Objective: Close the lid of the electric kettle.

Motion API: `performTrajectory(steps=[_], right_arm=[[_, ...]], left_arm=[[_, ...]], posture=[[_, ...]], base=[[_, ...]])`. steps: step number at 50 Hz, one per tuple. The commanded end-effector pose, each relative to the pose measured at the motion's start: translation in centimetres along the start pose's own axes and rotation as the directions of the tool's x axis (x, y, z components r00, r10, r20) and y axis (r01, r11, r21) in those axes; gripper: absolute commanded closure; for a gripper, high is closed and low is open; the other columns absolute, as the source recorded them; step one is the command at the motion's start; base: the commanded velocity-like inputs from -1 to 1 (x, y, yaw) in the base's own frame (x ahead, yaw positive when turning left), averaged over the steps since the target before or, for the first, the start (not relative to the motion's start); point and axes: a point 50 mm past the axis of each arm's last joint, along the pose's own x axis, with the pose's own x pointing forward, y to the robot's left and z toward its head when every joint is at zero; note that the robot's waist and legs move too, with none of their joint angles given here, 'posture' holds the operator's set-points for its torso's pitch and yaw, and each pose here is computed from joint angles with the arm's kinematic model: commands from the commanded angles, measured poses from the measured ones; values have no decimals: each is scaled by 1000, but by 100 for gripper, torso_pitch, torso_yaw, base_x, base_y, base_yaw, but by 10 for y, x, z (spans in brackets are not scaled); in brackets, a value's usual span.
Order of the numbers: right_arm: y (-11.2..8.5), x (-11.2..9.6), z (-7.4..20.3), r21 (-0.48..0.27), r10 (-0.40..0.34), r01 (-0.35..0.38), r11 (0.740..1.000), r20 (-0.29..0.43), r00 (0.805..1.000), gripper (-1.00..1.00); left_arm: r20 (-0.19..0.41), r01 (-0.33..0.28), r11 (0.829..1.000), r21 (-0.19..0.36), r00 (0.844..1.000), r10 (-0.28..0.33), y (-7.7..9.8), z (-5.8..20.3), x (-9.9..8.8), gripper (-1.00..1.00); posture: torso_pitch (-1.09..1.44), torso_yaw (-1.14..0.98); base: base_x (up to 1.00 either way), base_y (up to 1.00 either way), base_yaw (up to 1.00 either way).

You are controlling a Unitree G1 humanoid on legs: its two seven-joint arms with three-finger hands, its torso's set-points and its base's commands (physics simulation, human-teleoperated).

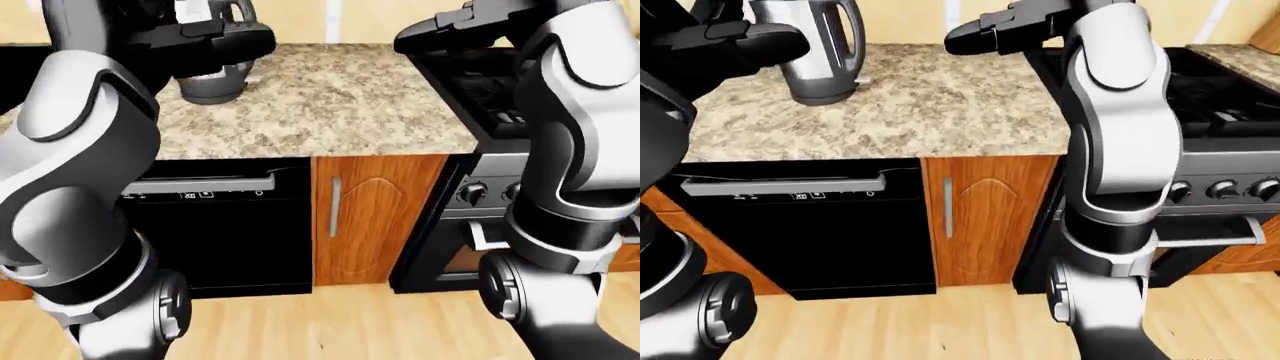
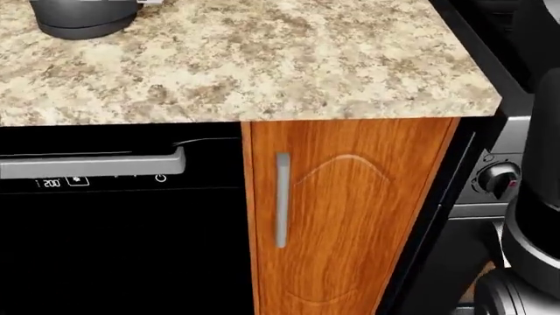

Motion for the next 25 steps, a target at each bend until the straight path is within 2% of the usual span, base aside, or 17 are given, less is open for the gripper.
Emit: performTrajectory(steps=[1,20,25], right_arm=[[-3,1,5,-3,-14,14,1000,20,1000,-100],[-2,0,6,-8,-13,14,1000,30,999,-100],[-3,0,7,6,-14,13,1000,36,999,-100]], left_arm=[[19,11,1000,0,1000,-11,-1,5,0,-100],[25,20,1000,11,999,-20,-3,6,-2,-100],[27,25,1000,15,999,-25,-4,8,-3,-100]], posture=[[0,0],[0,0],[0,0]], base=[[0,0,0],[-1,0,0],[-94,-51,0]])
